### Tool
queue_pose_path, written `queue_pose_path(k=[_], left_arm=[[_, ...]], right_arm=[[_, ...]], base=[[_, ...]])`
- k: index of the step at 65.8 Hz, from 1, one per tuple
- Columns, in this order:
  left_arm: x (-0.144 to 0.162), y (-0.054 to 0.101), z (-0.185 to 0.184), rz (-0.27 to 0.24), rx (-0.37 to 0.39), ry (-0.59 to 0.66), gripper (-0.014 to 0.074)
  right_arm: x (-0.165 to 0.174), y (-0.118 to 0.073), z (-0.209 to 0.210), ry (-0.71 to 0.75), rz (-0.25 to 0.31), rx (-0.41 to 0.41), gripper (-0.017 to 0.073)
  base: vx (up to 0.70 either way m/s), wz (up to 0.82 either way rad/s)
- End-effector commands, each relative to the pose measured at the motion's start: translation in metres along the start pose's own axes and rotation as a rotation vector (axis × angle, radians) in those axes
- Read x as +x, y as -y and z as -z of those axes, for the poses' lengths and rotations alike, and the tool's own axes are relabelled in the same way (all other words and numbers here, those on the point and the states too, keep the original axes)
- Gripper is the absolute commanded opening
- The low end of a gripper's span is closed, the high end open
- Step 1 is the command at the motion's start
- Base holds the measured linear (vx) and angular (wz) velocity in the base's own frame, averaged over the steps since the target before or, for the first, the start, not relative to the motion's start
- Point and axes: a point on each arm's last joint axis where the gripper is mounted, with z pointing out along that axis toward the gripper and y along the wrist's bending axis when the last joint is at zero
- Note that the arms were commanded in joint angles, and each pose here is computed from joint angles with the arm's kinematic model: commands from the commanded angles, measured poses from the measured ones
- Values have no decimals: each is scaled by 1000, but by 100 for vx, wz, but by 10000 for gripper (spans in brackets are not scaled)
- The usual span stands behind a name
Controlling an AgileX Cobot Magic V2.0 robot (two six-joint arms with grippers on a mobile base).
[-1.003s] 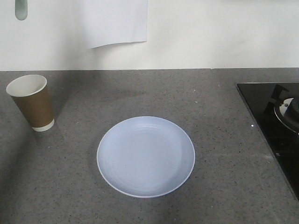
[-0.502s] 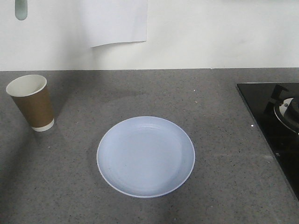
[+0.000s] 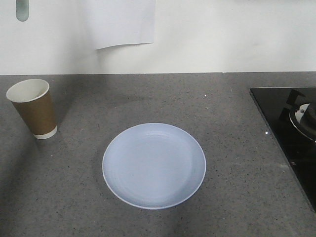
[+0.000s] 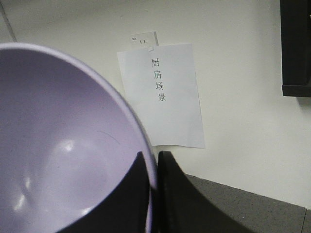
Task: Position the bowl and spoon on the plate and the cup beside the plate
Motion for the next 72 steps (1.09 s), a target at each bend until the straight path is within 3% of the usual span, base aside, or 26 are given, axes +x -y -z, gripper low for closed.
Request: queue_pose_path(k=[1, 15, 20, 26, 32, 39, 52, 72], left_arm=[[-14, 10, 19, -1, 28, 113, -6], [-14, 10, 19, -1, 28, 113, -6], [-14, 10, 19, -1, 28, 113, -6], [-14, 10, 19, -1, 28, 113, -6], [-14, 10, 19, -1, 28, 113, -6], [-14, 10, 19, -1, 28, 113, -6], [-14, 10, 19, -1, 28, 113, -6], [-14, 10, 19, -1, 28, 113, -6]], right_arm=[[-14, -15, 7, 87, 30, -27, -5], [-16, -13, 7, 107, 30, -8, -5], [-20, -12, 7, 154, -3, 10, -5], [-23, -11, 6, 195, -47, -35, -5], [-20, -12, 0, 169, -42, -123, -5], [-9, -12, -23, 89, -23, -200, -5], [32, -19, -103, -154, -9, -313, -5], [126, -33, -206, -566, 132, -367, -5]], base=[[0, 0], [0, 0], [0, 0], [0, 0], [0, 0], [0, 0], [0, 0], [0, 0]])
